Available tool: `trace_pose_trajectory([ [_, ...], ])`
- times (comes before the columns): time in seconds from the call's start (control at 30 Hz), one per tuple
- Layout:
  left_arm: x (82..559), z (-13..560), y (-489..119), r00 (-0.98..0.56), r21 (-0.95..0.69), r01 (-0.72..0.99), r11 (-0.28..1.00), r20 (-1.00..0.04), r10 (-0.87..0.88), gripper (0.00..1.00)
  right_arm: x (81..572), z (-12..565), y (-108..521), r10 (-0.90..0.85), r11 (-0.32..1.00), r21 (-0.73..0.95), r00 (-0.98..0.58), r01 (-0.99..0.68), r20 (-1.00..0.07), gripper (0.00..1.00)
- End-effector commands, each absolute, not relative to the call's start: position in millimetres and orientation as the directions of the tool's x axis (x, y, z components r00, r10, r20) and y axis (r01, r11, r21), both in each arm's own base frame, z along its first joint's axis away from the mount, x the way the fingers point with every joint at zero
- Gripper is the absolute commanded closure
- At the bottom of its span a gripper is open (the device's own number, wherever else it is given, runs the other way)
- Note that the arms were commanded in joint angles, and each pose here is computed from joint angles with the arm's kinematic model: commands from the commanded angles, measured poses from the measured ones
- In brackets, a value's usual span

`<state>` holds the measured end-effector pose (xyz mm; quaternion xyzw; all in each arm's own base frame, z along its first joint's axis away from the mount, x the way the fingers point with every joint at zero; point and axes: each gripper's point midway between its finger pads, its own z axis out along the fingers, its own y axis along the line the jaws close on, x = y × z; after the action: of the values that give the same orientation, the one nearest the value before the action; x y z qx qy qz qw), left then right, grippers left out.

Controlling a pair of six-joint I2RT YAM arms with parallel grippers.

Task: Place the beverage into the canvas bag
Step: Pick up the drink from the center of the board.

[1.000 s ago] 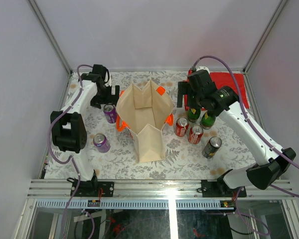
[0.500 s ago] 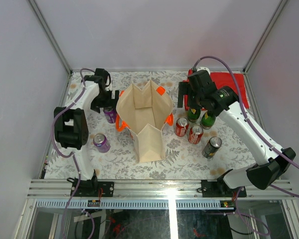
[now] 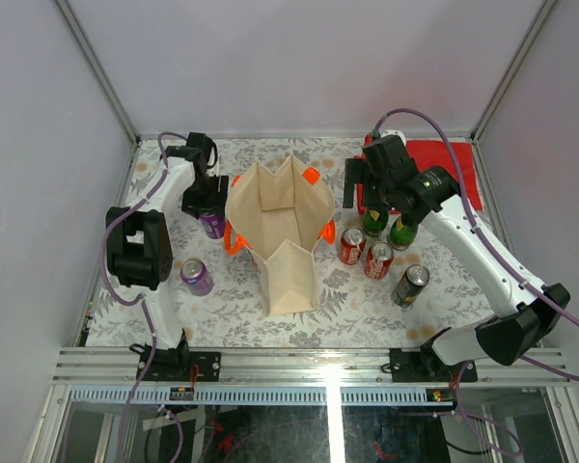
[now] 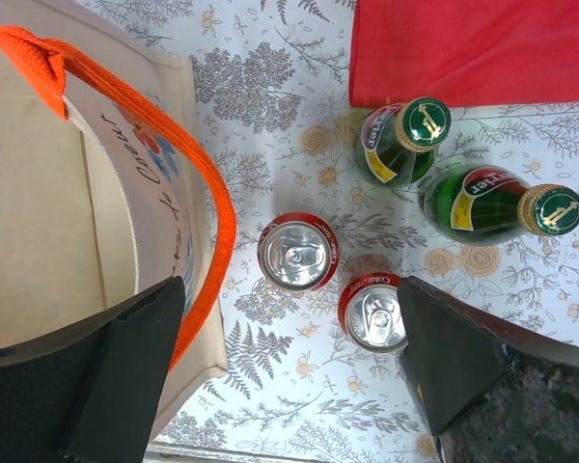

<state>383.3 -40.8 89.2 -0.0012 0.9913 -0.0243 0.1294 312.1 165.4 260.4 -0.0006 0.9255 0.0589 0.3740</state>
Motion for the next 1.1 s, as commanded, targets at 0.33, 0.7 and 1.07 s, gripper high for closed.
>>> trace_pose_trajectory([
  [0.33,412,178,-29,-0.888,-0.006,0.01,1.0,-0.461,0.006,1.0,313,267,160,0.058,0.993,0.117,-0.702,-0.036,-0.71,0.01],
  [0.7,433,323,-27,-0.651,-0.016,0.01,1.0,-0.759,-0.005,1.0,315,271,163,0.064,0.99,0.131,-0.694,-0.045,-0.717,0.01],
  [1.07,367,447,-132,-0.36,-0.154,0.446,0.882,-0.933,0.019,1.0,316,270,166,0.066,0.988,0.142,-0.695,-0.052,-0.716,0.01],
])
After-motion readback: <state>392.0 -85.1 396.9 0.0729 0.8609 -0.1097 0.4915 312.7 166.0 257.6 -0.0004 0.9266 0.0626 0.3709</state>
